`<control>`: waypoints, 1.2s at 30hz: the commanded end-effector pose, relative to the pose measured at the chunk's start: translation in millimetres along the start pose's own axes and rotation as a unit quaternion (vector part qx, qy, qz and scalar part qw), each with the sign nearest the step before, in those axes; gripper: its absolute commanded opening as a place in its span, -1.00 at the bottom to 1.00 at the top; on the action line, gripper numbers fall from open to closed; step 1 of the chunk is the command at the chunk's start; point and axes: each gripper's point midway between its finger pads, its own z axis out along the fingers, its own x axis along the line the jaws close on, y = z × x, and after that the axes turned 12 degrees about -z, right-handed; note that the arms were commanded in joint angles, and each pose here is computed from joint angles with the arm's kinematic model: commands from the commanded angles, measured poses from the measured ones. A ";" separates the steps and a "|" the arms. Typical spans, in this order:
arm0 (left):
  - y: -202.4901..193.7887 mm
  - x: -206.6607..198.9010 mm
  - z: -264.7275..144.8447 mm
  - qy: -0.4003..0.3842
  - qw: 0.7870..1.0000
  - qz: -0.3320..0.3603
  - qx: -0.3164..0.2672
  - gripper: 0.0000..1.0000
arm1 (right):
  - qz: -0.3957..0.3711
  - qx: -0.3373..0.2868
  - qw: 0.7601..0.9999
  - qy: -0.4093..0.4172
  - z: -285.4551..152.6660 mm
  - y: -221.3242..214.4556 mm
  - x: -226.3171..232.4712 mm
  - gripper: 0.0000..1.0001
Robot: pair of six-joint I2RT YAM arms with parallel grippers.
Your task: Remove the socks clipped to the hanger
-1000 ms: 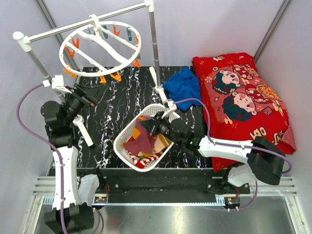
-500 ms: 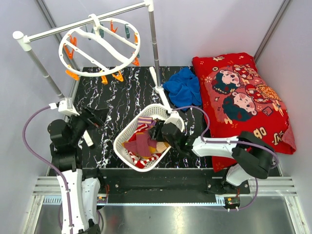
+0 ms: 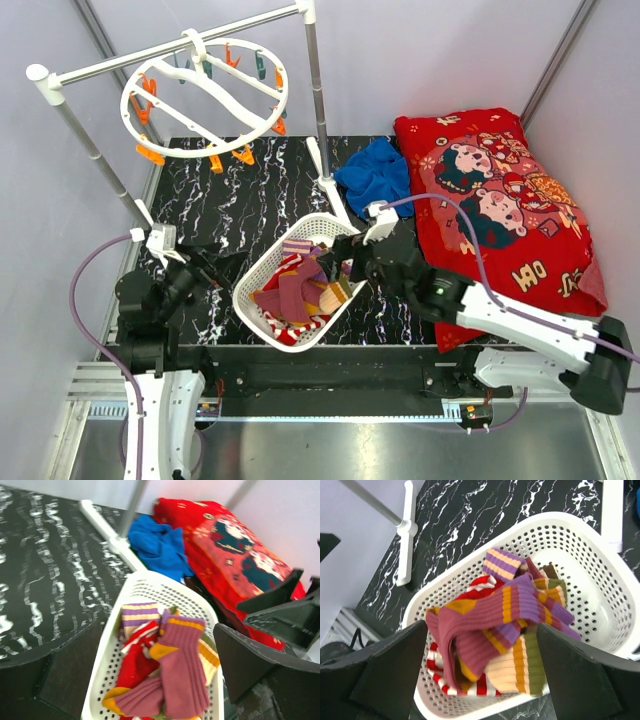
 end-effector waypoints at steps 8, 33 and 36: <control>-3.1 -53.3 -11.7 -0.129 0.990 0.049 0.003 0.98 | -0.004 -0.068 0.996 0.061 -84.9 49.7 -0.2 1.00; -3.8 -61.1 -16.9 -0.148 0.987 0.063 -0.003 0.98 | 0.007 -0.119 0.992 0.041 -99.8 36.8 -26.0 1.00; -3.2 -61.0 -16.8 -0.147 0.987 0.063 -0.005 0.98 | 0.010 -0.123 0.992 0.041 -101.1 39.0 -26.0 0.99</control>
